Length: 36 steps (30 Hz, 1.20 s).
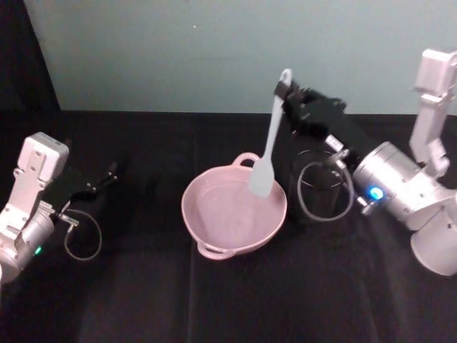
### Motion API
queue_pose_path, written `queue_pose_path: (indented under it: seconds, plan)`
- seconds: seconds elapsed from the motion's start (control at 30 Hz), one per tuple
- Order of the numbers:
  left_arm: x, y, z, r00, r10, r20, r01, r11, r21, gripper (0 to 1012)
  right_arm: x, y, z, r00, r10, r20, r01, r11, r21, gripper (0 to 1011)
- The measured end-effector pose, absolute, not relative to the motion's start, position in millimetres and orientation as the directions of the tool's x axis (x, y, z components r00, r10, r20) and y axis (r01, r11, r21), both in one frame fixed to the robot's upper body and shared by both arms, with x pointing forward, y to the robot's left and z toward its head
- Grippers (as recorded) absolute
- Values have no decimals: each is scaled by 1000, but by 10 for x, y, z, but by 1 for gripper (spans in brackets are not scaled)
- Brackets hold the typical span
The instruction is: Use the one hand to pick up the spoon and stir the clear water in the bowl.
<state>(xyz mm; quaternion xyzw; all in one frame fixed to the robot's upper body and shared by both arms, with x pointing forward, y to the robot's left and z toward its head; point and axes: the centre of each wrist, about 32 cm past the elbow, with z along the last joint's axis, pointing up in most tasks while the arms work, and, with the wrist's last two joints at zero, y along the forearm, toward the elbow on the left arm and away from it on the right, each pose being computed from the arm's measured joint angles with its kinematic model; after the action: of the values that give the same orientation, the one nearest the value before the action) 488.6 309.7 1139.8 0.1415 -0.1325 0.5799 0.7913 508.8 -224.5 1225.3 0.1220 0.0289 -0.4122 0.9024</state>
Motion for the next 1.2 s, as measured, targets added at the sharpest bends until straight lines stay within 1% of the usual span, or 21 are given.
queue_pose_path:
  seconds: [0.17,0.43,0.6,0.7,1.2]
  plan:
    - [4886,3097,11398,292,880,374,-955,287,70,1011,5081,-2452,12424,624,-751,-218,781,583,225,114]
    - [4886,3097,11398,292,880,374,-955,287,70,1011,5083,-2763,12504,547,-776,-315,837,495,235,114]
    - [4886,3097,11398,292,880,374,-955,287,70,1011,5092,-2912,12454,503,-785,-361,864,454,217,114]
    - [4886,3097,11398,292,880,374,-955,287,70,1011,5106,-2952,12411,490,-787,-375,871,445,206,114]
    - [4886,3097,11398,292,880,374,-955,287,70,1011,5279,-3014,12115,455,-788,-415,888,433,152,114]
